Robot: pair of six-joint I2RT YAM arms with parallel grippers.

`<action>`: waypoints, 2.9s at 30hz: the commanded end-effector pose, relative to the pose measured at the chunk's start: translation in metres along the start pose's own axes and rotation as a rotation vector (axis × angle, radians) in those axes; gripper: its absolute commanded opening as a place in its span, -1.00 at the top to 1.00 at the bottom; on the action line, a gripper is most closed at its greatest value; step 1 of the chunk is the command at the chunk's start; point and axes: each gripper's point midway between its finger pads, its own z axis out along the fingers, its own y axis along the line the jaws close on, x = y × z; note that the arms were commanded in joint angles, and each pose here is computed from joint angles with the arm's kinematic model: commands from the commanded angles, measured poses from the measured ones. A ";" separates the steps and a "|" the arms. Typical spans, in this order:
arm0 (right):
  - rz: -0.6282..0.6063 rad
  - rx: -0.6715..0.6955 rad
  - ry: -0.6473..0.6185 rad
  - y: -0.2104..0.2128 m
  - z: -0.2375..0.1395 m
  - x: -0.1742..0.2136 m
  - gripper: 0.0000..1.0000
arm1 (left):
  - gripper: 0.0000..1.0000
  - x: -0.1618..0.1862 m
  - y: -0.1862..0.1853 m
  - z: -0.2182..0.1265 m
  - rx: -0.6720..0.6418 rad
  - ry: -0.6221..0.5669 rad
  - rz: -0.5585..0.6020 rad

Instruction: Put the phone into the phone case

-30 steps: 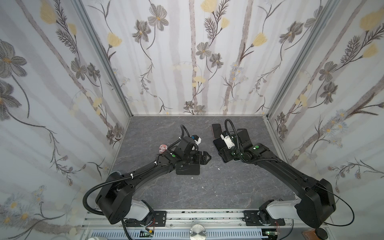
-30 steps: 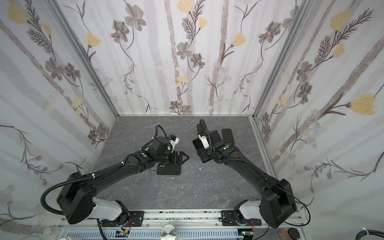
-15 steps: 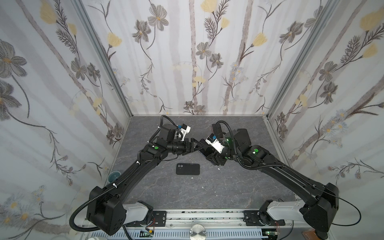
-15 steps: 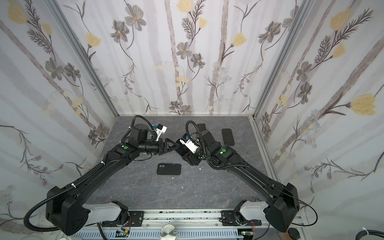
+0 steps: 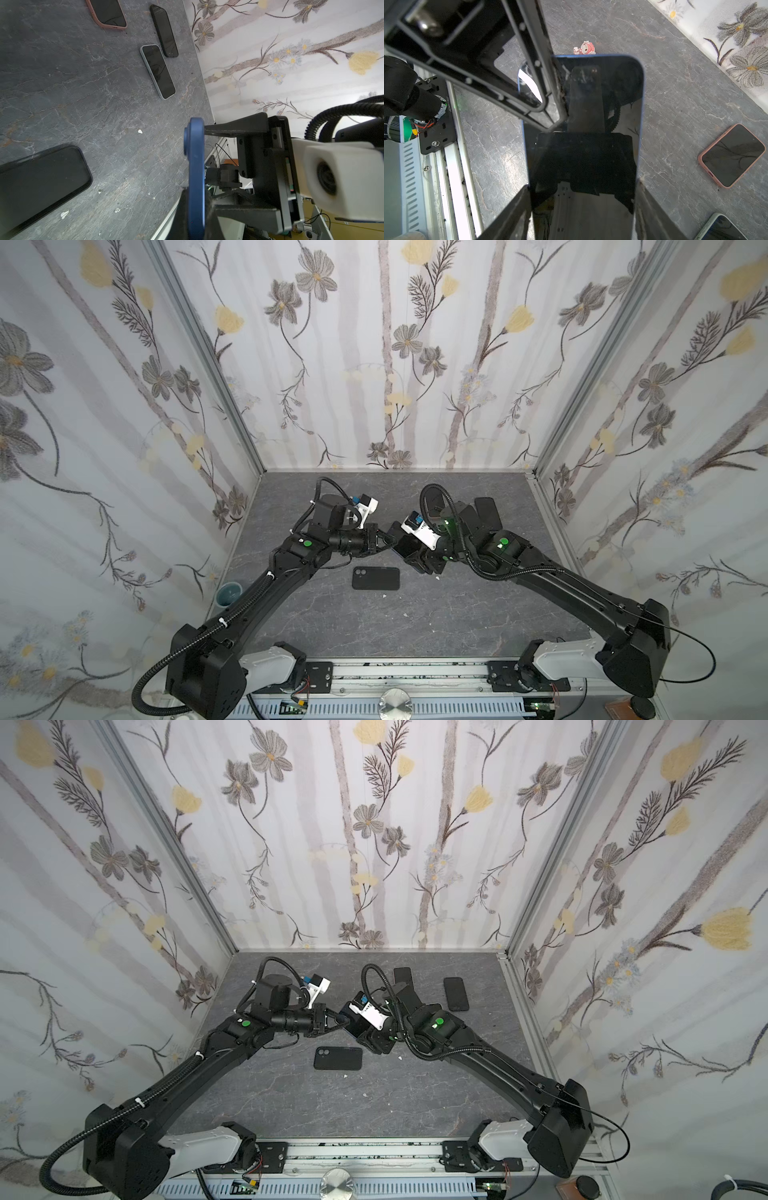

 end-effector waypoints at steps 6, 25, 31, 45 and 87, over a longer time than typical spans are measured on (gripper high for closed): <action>0.064 0.180 -0.229 -0.029 -0.033 -0.053 -0.82 | 1.00 -0.043 -0.025 -0.025 0.025 -0.199 0.061; 0.334 -0.389 -0.963 -0.004 -0.204 -0.167 -0.42 | 1.00 -0.068 -0.187 -0.162 0.540 -0.809 0.544; 0.295 -0.540 -0.971 0.015 -0.212 -0.174 -0.28 | 1.00 -0.059 -0.188 -0.160 0.598 -0.770 0.550; 0.249 -0.656 -0.909 0.036 -0.193 -0.184 0.50 | 1.00 -0.052 -0.178 -0.150 0.596 -0.725 0.540; 1.150 -0.222 -0.229 -0.007 0.069 -0.028 1.00 | -0.77 -0.012 0.189 -0.063 -0.652 -0.483 -0.210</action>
